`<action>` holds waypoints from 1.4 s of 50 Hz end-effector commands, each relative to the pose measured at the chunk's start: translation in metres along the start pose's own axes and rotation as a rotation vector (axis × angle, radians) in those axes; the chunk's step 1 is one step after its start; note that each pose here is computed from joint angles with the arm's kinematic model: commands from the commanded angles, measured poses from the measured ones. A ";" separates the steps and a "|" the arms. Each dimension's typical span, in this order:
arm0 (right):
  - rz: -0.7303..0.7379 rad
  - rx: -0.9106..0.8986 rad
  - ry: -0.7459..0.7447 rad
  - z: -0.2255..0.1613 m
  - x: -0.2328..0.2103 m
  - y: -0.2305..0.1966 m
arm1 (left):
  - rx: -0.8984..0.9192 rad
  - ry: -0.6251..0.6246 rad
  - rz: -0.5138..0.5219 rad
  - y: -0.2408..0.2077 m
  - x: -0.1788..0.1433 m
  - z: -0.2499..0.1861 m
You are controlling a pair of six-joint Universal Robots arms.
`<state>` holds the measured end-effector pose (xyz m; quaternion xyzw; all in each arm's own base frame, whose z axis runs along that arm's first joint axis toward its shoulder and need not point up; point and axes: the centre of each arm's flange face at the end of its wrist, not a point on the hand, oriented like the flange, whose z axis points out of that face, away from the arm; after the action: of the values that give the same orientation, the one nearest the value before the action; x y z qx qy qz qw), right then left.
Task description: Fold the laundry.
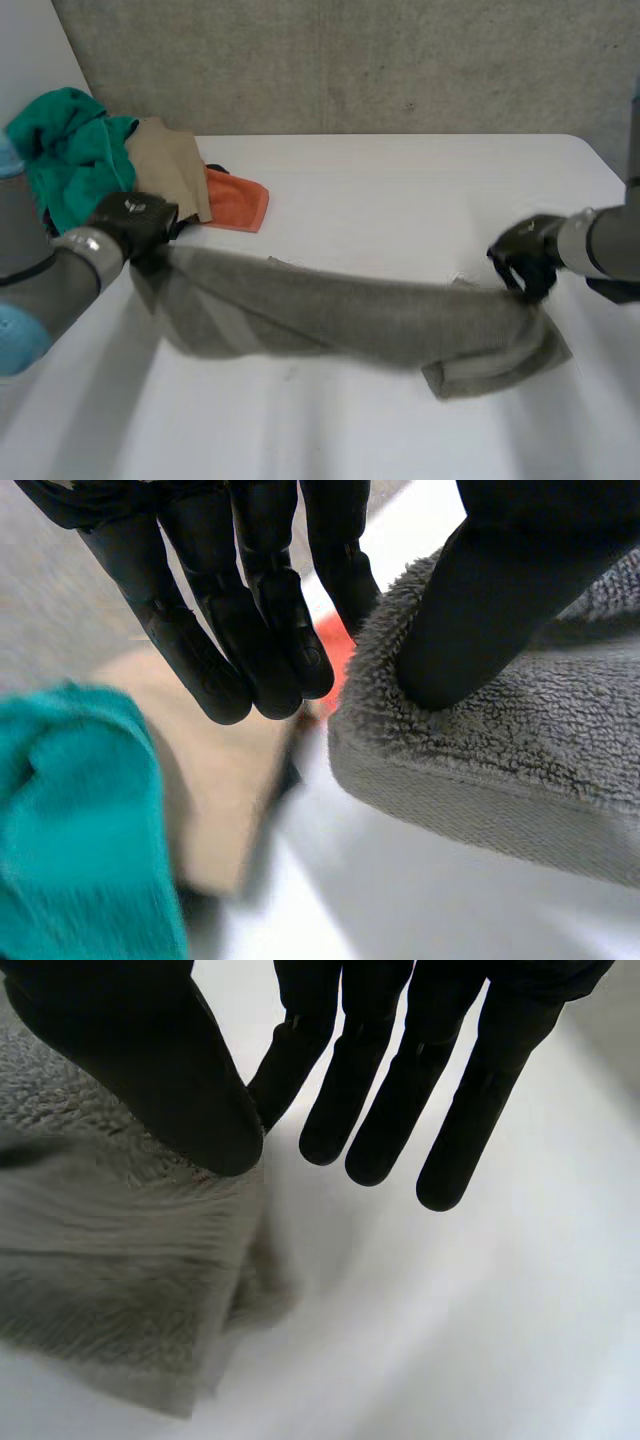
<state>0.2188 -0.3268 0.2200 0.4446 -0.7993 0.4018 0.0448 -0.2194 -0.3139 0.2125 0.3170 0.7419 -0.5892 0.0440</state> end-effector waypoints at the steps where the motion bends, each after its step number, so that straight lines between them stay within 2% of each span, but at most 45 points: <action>1: 0.121 0.475 0.412 -0.016 0.074 -0.082 | 0.445 -0.259 -0.079 -0.108 -0.057 0.027; 3: 0.144 0.599 0.505 -0.031 0.089 -0.100 | 0.569 -0.345 -0.121 -0.134 -0.075 0.022; 4: 0.158 0.720 0.587 -0.047 0.102 -0.116 | 0.679 -0.417 -0.167 -0.156 -0.090 0.013; 7: 0.164 0.876 0.679 -0.068 0.116 -0.134 | 0.854 -0.510 -0.233 -0.186 -0.110 -0.003; 9: 0.143 0.977 0.734 -0.080 0.121 -0.145 | 0.911 -0.516 -0.235 -0.195 -0.112 -0.007; 13: 0.131 0.982 0.722 -0.082 0.120 -0.144 | 0.887 -0.449 -0.209 -0.191 -0.099 -0.004; 16: 0.135 0.923 0.674 -0.071 0.114 -0.134 | 0.801 -0.395 -0.205 -0.168 -0.089 0.006; 22: 0.138 0.746 0.447 -0.028 0.080 -0.100 | 0.627 -0.293 -0.191 -0.109 -0.060 0.023; 28: 0.164 0.604 0.235 0.008 0.044 -0.068 | 0.621 -0.203 -0.161 -0.086 -0.039 0.014; 34: 0.238 0.555 0.127 0.020 0.030 -0.061 | 0.721 -0.196 -0.134 -0.103 -0.045 -0.013; 39: 0.313 0.598 -0.008 0.026 0.014 -0.073 | 0.787 -0.173 -0.127 -0.125 -0.051 -0.051; 46: 0.347 0.644 -0.135 0.037 -0.013 -0.088 | 0.848 -0.133 -0.152 -0.143 -0.054 -0.093; 53: 0.347 0.697 -0.234 0.053 -0.058 -0.107 | 0.945 -0.071 -0.168 -0.159 -0.051 -0.137; 58: 0.346 0.727 -0.338 0.065 -0.108 -0.117 | 1.006 -0.010 -0.180 -0.165 -0.045 -0.164; 65: 0.322 0.716 -0.392 0.081 -0.163 -0.114 | 1.028 0.013 -0.190 -0.165 -0.042 -0.177; 67: 0.313 0.692 -0.373 0.087 -0.177 -0.109 | 1.019 0.006 -0.189 -0.163 -0.042 -0.176; 70: 0.292 0.661 -0.298 0.095 -0.175 -0.103 | 0.998 -0.011 -0.191 -0.158 -0.045 -0.171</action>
<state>0.4239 -0.3059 0.1648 0.3679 -0.6633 0.5655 -0.3239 -0.2173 -0.1895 0.4237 0.2323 0.3840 -0.8765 -0.1744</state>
